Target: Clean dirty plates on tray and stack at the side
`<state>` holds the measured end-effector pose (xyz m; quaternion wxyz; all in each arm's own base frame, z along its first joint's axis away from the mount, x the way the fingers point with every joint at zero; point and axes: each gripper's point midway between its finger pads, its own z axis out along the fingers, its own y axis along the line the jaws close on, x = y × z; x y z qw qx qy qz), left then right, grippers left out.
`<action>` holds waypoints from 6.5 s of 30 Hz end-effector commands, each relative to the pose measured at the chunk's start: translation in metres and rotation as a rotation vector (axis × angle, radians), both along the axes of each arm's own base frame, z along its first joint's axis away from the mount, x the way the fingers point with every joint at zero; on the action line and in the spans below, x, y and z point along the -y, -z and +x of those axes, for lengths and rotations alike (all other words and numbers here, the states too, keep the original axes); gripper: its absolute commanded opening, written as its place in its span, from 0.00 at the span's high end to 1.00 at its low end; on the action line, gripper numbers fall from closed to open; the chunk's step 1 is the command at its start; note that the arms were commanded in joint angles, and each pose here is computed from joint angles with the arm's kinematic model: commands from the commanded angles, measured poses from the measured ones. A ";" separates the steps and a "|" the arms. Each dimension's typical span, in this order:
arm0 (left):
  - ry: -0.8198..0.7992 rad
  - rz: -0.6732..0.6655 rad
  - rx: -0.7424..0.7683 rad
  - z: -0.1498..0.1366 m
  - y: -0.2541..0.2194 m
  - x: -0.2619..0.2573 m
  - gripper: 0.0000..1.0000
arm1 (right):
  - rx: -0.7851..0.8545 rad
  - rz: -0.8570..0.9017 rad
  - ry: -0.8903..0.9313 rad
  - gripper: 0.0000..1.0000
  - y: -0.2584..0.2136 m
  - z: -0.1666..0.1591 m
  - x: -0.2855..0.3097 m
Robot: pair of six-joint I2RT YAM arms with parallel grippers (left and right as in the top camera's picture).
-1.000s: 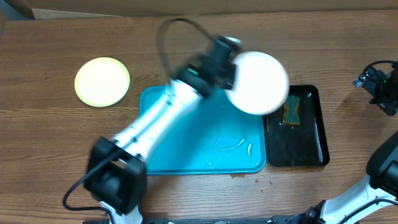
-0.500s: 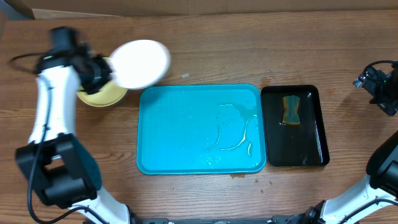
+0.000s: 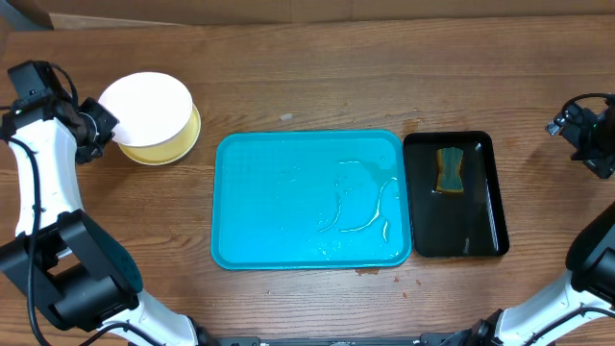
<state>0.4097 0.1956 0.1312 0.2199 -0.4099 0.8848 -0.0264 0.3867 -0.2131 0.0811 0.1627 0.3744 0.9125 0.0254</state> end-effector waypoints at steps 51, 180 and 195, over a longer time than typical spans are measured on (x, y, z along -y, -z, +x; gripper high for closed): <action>0.533 -0.298 0.298 0.050 -0.031 0.101 0.00 | 0.038 -0.025 0.001 0.00 -0.016 0.006 0.004; 0.533 -0.298 0.298 0.050 -0.031 0.101 0.00 | 1.194 -0.481 -0.640 0.00 -0.090 -0.142 -0.245; 0.501 0.063 0.238 0.045 -0.075 0.102 0.00 | 1.194 -0.481 -0.640 0.00 -0.090 -0.142 -0.245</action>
